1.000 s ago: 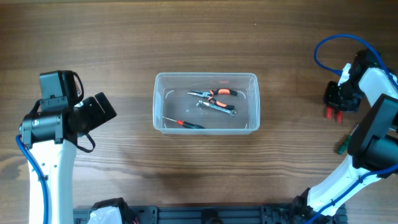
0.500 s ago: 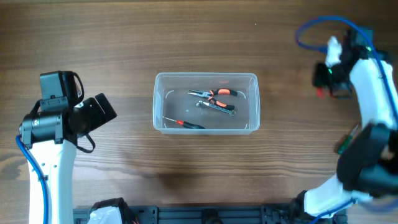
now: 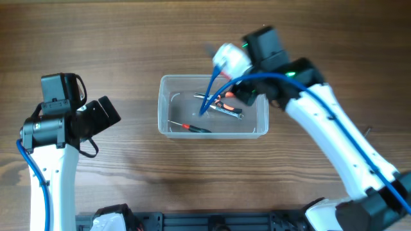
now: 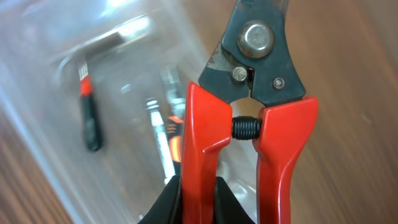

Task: Pack container
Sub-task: 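Carry the red shears with the right gripper into the container and release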

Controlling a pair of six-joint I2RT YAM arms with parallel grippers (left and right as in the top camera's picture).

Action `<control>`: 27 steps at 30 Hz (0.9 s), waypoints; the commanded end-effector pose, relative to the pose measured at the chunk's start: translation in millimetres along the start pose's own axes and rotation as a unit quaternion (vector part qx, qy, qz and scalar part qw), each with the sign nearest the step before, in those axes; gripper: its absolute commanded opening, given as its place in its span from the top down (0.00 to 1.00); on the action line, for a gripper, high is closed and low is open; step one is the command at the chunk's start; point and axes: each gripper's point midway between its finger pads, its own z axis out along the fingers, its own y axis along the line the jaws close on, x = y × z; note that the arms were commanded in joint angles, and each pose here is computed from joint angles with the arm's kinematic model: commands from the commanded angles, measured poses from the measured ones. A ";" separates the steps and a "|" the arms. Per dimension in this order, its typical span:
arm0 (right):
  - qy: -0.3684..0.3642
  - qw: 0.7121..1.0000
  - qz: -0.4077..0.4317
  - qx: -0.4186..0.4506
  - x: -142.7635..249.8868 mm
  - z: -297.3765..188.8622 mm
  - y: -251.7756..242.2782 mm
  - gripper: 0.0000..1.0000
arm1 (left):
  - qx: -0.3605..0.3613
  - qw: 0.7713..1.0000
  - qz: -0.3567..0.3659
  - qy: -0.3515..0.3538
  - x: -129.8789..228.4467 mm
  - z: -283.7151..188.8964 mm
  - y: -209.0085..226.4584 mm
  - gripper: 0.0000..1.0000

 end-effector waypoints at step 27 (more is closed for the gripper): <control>0.112 0.988 0.024 -0.100 29.0 113.8 33.1 0.57 | 0.007 1.000 0.001 0.000 -2.0 -1.3 -1.4 0.00</control>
